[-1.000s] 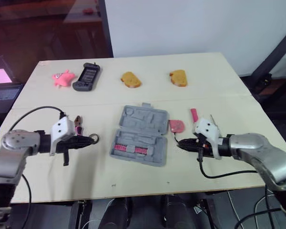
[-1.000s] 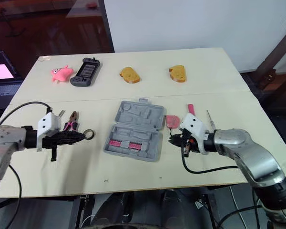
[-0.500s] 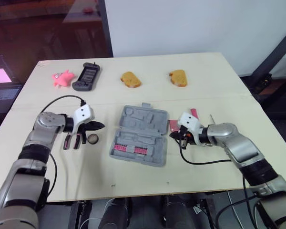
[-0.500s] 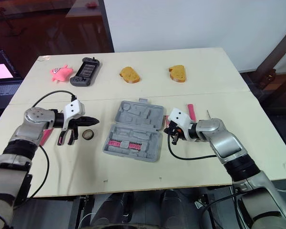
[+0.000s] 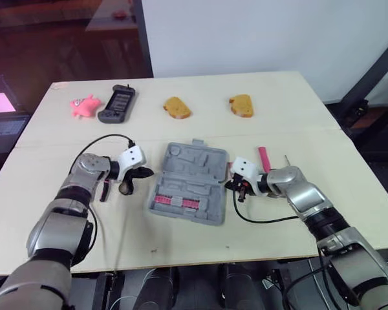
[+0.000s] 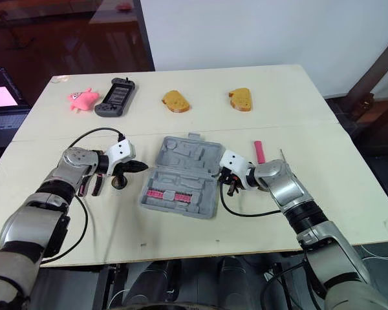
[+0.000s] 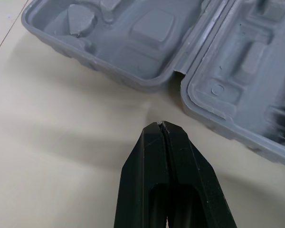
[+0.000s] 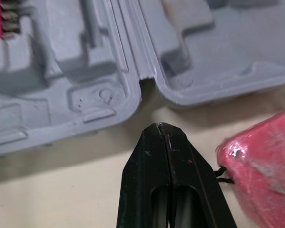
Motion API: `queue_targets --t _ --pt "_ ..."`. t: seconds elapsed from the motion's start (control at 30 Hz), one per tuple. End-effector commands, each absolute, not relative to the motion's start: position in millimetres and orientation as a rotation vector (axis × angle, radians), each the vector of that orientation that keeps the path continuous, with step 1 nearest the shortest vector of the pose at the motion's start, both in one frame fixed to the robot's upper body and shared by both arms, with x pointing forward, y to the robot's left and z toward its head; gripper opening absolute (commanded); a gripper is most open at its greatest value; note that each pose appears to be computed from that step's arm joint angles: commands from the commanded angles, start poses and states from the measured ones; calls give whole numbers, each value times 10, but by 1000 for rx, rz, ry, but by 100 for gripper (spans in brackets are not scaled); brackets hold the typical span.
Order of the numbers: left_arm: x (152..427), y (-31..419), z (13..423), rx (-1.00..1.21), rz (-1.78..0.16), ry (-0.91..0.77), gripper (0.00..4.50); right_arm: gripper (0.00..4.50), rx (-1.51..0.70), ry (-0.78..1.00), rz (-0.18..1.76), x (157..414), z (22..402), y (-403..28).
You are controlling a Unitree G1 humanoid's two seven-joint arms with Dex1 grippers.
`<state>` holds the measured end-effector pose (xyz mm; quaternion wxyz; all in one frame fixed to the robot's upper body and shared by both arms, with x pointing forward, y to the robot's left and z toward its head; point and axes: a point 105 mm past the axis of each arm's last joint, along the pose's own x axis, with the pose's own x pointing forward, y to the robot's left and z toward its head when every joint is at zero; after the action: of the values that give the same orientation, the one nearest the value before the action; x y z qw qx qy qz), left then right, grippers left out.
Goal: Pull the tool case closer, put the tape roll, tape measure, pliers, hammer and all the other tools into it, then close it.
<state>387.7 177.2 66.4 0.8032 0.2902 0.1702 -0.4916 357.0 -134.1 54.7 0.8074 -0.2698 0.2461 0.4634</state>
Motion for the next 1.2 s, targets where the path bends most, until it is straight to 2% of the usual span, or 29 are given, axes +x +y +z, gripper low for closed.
queue_targets --t 0.03,0.43,0.73,1.2 --pt "3932 1642 705 668 -1068 338 0 1 -598 485 1003 3657 611 -1272" --pt "3861 1270 605 621 -1190 330 0 1 -593 458 1057 3698 620 -1125" --pt "3836 1369 582 618 -1182 348 0 1 -621 472 1075 3662 613 -1161" --pt "3556 1430 421 627 -1286 324 0 1 -670 512 1150 3568 636 -1249"
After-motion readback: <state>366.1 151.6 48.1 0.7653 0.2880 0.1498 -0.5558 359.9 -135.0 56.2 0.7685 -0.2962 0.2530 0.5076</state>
